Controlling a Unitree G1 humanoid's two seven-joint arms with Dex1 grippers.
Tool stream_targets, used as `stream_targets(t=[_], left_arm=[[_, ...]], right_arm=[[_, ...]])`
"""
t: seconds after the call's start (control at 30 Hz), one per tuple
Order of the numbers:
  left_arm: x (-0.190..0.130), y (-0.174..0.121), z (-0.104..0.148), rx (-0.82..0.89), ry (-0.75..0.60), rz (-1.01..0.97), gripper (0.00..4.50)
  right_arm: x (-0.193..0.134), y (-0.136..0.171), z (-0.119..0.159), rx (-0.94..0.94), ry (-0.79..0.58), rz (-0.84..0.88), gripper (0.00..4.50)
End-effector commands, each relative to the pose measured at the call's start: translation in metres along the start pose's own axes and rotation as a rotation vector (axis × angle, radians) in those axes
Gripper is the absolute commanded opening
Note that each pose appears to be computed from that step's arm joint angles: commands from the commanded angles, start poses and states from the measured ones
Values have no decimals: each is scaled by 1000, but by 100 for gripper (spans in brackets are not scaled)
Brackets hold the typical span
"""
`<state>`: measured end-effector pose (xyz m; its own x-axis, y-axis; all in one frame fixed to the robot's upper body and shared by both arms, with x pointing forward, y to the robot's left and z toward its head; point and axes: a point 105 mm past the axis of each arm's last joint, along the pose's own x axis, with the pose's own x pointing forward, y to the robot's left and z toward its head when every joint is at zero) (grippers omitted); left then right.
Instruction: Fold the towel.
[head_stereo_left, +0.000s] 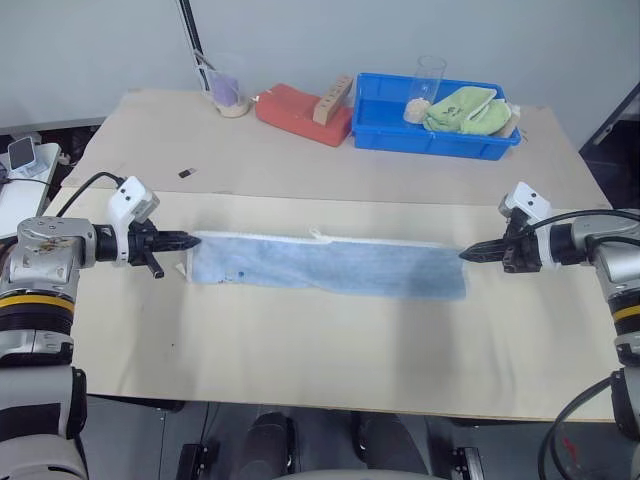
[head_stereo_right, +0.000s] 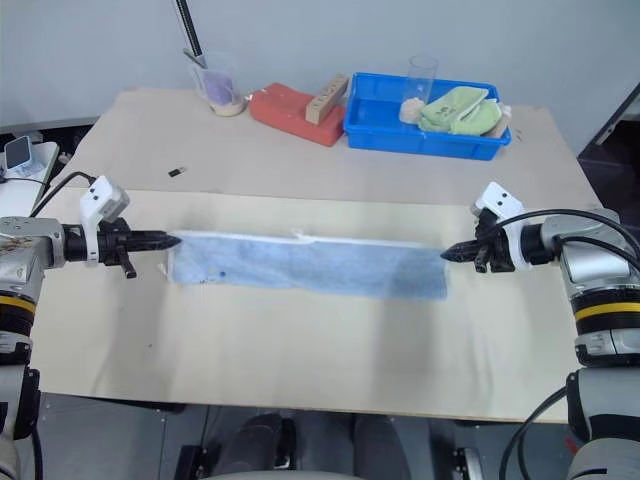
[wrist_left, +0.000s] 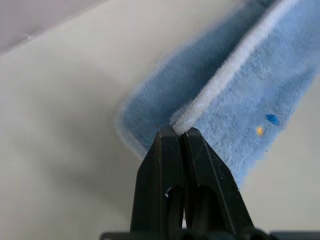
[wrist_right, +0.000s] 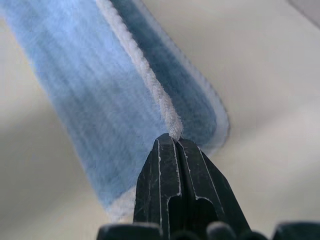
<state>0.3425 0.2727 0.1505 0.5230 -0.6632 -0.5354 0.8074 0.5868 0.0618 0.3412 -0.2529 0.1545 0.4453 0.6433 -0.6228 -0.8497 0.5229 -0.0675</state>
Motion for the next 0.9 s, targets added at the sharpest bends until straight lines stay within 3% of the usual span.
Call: stream_targets(t=[0.03, 0.27, 0.37, 0.6, 0.9], left_arm=[[-19, -15, 8, 92, 27, -71, 0], [-32, -44, -7, 116, 100, -184, 0], [-27, -37, -3, 97, 60, -139, 0], [-18, -5, 13, 33, -45, 6, 0], [0, 27, 10, -33, -52, 123, 0]], right_arm=[[-29, 13, 20, -64, -62, 23, 3], [-47, 44, -1, -86, 50, 96, 3], [-41, 53, 0, -51, 32, 122, 3], [-19, 14, 14, 71, -65, -48, 3], [-4, -20, 11, 134, -41, -144, 3]])
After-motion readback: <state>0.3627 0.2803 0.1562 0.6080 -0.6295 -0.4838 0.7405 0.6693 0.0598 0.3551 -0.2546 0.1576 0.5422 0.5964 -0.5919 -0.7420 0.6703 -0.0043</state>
